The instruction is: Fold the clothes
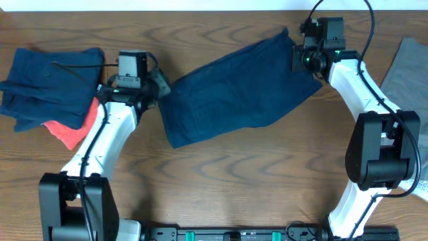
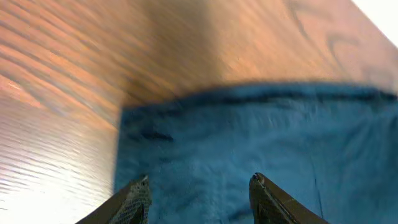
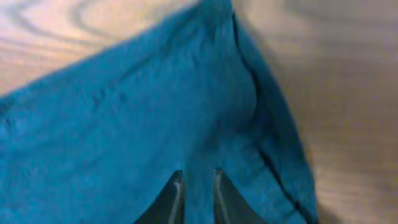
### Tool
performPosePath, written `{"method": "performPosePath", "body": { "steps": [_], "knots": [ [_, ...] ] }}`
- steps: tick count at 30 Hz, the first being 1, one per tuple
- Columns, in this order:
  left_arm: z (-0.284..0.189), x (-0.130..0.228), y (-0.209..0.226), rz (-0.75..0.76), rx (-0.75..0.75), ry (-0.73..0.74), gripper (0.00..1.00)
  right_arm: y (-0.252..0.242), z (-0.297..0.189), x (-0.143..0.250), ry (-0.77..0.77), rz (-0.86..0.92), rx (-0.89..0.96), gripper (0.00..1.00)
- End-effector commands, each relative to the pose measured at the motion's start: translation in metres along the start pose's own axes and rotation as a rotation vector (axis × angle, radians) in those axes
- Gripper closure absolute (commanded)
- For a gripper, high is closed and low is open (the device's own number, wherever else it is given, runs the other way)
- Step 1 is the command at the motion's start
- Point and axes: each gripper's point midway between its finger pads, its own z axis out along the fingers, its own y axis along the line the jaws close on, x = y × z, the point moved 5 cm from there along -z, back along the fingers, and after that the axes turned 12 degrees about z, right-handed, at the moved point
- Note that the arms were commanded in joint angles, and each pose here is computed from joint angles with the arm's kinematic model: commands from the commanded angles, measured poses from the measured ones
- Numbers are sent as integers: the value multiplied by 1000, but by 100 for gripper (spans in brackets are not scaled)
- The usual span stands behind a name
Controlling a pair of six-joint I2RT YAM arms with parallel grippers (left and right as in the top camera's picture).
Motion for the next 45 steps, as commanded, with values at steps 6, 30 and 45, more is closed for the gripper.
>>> {"method": "performPosePath", "body": {
  "steps": [6,30,45],
  "knots": [
    [39,43,-19,66,11,181,47,-20,35,44,199,4,53,73],
    [29,92,7,112,-111,445,2,-119,-35,139,682,283,608,97],
    [56,81,0,180,-31,377,2,-98,-78,108,542,290,539,95]
  ]
}}
